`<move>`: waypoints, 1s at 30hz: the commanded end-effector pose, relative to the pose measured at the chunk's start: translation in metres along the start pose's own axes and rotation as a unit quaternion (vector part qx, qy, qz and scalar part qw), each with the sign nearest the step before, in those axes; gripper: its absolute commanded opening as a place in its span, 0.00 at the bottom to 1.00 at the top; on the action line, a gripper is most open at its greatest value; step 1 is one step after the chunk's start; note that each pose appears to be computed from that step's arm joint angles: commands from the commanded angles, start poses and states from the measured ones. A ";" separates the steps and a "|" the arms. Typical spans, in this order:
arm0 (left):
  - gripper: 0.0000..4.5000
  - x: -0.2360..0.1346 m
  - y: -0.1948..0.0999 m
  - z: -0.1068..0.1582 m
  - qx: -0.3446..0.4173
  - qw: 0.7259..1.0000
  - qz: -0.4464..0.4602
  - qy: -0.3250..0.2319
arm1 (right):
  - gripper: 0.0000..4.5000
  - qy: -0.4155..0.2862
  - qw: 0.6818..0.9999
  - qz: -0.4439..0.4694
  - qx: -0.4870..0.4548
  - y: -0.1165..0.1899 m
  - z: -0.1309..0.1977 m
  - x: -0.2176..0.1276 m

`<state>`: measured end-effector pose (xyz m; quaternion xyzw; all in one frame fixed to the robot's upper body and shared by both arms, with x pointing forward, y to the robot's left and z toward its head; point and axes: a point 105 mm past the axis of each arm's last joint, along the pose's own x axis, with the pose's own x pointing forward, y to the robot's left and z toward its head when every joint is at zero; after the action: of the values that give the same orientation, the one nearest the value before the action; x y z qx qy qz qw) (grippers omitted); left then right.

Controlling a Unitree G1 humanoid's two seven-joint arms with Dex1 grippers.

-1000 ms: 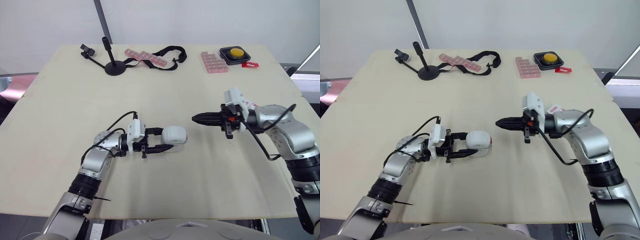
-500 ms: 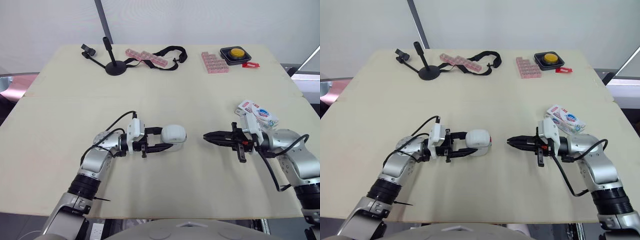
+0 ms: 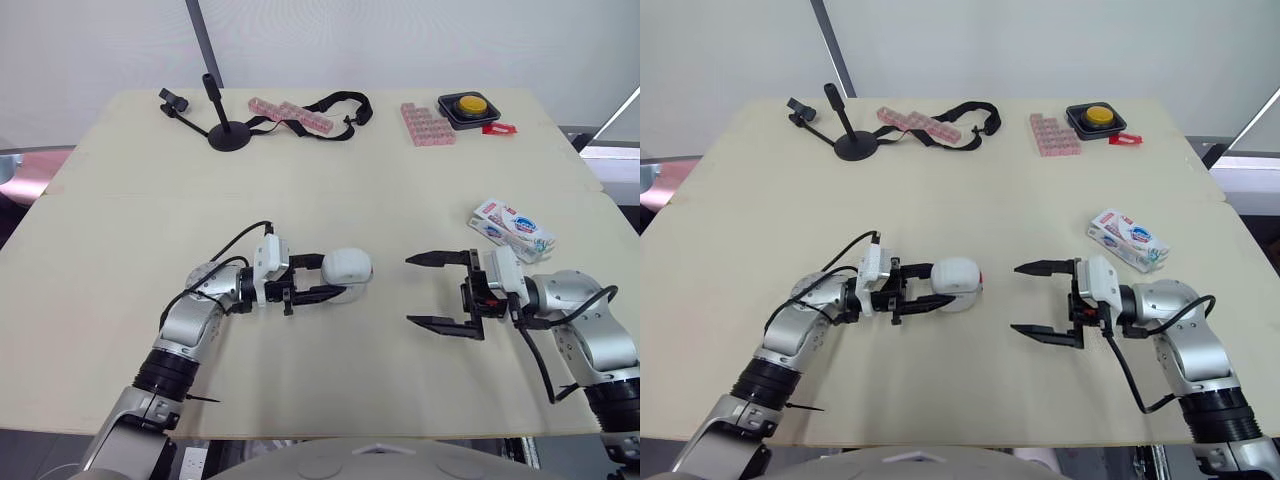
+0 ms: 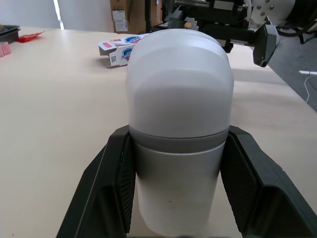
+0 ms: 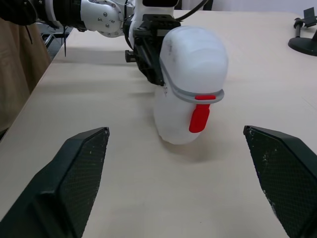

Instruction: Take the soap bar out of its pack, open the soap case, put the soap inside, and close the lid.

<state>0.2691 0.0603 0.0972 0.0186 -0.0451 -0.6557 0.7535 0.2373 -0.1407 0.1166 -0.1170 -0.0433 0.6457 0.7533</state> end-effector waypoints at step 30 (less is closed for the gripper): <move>0.42 -0.010 -0.011 -0.021 -0.545 0.826 0.074 0.124 | 1.00 -0.002 0.999 0.026 -0.024 0.010 -0.004 0.013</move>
<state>0.2559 0.0654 0.0776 -0.3387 0.4130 -0.5150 0.6704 0.2278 -0.1272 0.1037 -0.1286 -0.0469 0.6650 0.7342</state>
